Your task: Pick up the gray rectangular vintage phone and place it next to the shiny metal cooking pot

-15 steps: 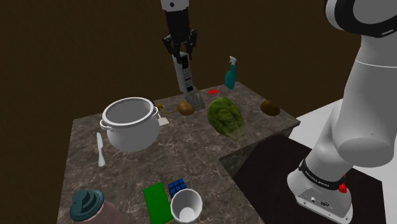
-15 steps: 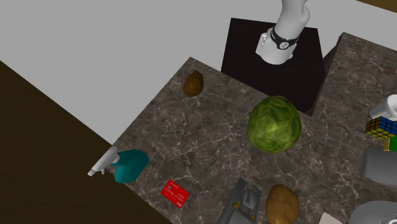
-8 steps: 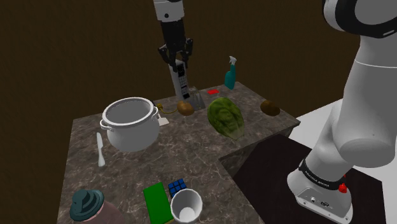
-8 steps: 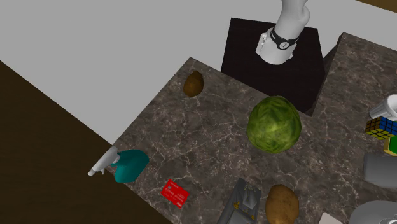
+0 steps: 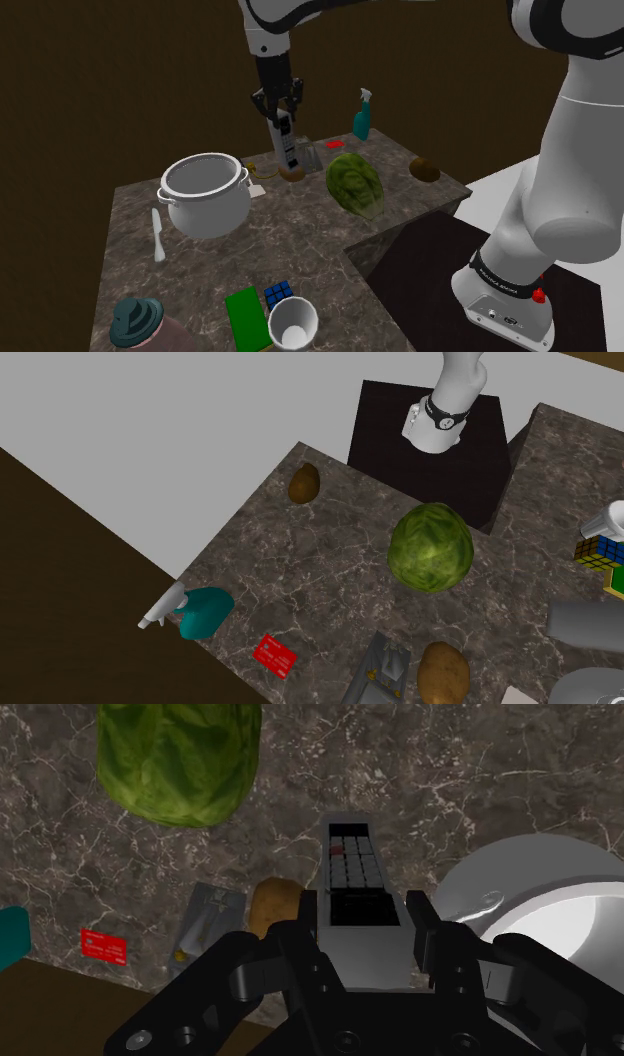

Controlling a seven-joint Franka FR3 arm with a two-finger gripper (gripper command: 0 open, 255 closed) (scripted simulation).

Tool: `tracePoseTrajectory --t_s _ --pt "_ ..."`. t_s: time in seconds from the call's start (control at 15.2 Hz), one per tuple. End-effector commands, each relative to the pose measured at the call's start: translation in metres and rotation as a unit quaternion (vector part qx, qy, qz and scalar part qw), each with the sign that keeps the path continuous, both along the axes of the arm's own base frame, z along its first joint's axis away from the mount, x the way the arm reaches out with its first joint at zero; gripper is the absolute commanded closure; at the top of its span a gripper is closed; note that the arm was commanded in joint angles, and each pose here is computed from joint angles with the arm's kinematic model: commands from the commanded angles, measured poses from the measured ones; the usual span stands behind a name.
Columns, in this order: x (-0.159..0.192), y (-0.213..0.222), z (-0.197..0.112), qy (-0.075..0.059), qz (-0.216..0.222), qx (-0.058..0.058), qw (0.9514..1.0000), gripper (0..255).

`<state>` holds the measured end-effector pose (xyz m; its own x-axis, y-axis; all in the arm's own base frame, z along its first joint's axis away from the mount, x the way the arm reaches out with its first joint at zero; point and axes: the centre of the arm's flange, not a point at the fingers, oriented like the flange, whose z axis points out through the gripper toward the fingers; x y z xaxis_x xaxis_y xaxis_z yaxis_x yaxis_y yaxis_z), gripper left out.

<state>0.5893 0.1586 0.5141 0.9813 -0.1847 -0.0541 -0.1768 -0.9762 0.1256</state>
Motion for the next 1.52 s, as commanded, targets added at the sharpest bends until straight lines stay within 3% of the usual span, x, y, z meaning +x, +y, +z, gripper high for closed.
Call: tracePoseTrajectory --t_s 0.0,1.45 --pt "0.000 0.000 -0.010 -0.001 0.000 0.000 1.0000 255" --pt "0.000 0.000 -0.127 -0.001 0.000 0.000 1.0000 255"
